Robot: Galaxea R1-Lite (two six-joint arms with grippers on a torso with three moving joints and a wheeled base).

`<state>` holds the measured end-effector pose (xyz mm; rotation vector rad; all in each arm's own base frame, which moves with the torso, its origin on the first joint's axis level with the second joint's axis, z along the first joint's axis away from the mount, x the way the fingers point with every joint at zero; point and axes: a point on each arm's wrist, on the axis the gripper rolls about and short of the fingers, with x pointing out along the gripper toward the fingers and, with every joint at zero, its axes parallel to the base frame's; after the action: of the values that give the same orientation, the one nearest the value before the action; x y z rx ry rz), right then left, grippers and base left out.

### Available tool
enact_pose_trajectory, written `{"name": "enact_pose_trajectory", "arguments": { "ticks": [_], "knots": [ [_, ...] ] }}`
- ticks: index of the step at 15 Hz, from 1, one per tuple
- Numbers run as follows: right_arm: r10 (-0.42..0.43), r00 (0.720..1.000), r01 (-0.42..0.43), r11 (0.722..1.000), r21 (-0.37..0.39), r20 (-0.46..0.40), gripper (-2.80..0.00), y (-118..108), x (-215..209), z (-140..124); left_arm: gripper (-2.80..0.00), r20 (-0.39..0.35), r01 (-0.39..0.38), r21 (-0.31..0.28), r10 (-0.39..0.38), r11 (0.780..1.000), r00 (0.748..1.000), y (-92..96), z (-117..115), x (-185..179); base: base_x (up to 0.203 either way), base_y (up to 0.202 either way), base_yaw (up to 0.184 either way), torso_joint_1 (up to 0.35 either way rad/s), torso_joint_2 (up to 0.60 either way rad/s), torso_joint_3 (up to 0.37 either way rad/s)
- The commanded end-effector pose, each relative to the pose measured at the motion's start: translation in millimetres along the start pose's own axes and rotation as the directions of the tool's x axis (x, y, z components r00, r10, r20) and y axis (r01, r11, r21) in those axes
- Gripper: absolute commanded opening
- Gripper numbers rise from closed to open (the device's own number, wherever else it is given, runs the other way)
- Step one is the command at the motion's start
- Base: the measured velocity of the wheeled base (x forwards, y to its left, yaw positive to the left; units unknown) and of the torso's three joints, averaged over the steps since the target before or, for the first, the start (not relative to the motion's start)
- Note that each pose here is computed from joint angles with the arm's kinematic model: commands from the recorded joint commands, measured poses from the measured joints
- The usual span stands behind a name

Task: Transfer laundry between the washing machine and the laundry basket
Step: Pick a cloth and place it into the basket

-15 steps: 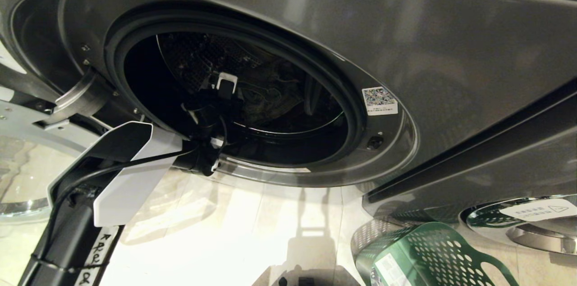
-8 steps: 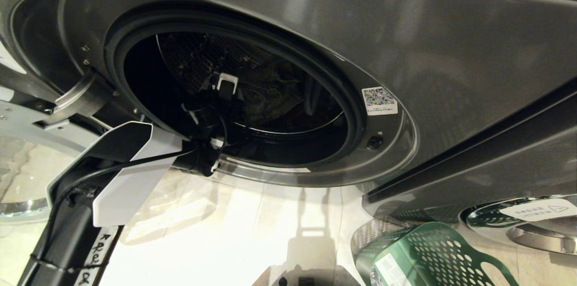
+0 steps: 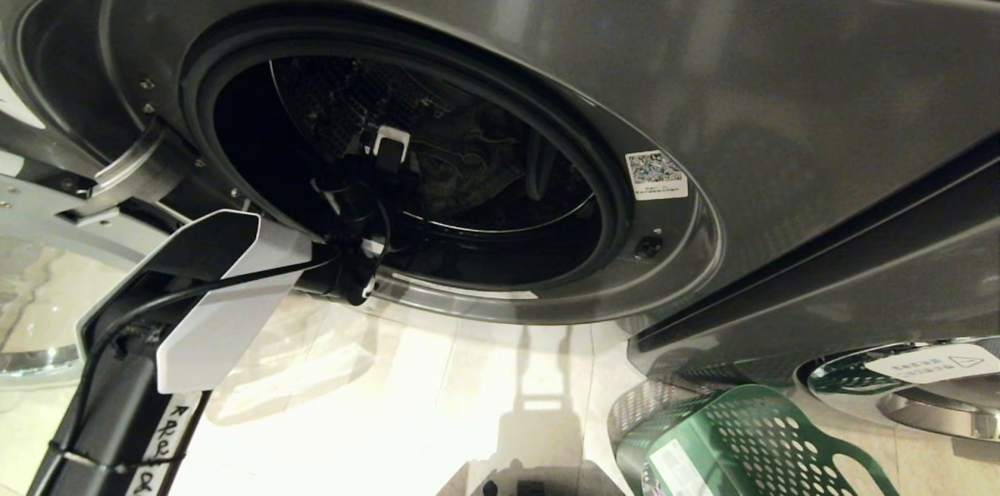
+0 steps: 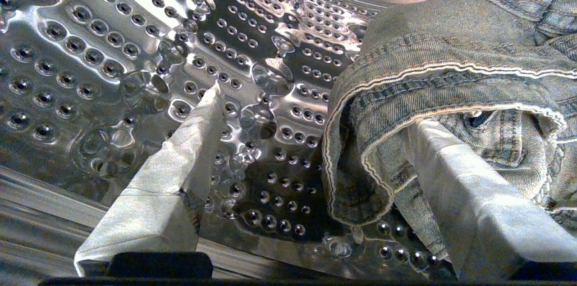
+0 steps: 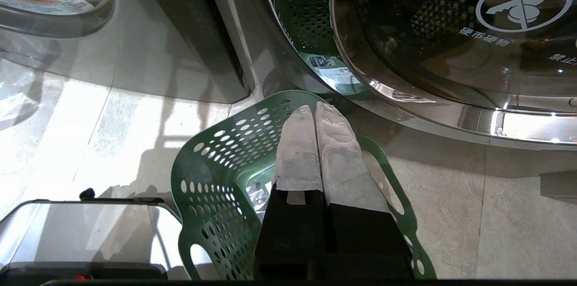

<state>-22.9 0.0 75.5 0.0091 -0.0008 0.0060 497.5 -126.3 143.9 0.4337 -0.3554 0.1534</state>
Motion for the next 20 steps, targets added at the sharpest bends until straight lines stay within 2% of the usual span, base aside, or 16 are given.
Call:
{"name": "enact_pose_trajectory", "arguments": {
  "ticks": [1, 20],
  "knots": [
    [0.0, 1.0, 0.0, 1.0, 0.0, -0.001, -2.8, 0.0, 0.1, 0.0, 0.0, 0.0, -0.005, 0.002, 0.005, 1.0, 1.0, 0.5, -0.8, 0.0, 0.0, 0.0, 0.0, 0.0, 0.0, 0.0],
    [0.0, 1.0, 0.0, 1.0, 0.0, -0.001, -2.8, 0.0, 0.1, 0.0, 0.0, -0.008, -0.002, 0.002, 0.002, 1.0, 1.0, -2.1, -2.8, -1.5, 0.0, 0.0, 0.0, 0.0, 0.0, 0.0]
  ]
}}
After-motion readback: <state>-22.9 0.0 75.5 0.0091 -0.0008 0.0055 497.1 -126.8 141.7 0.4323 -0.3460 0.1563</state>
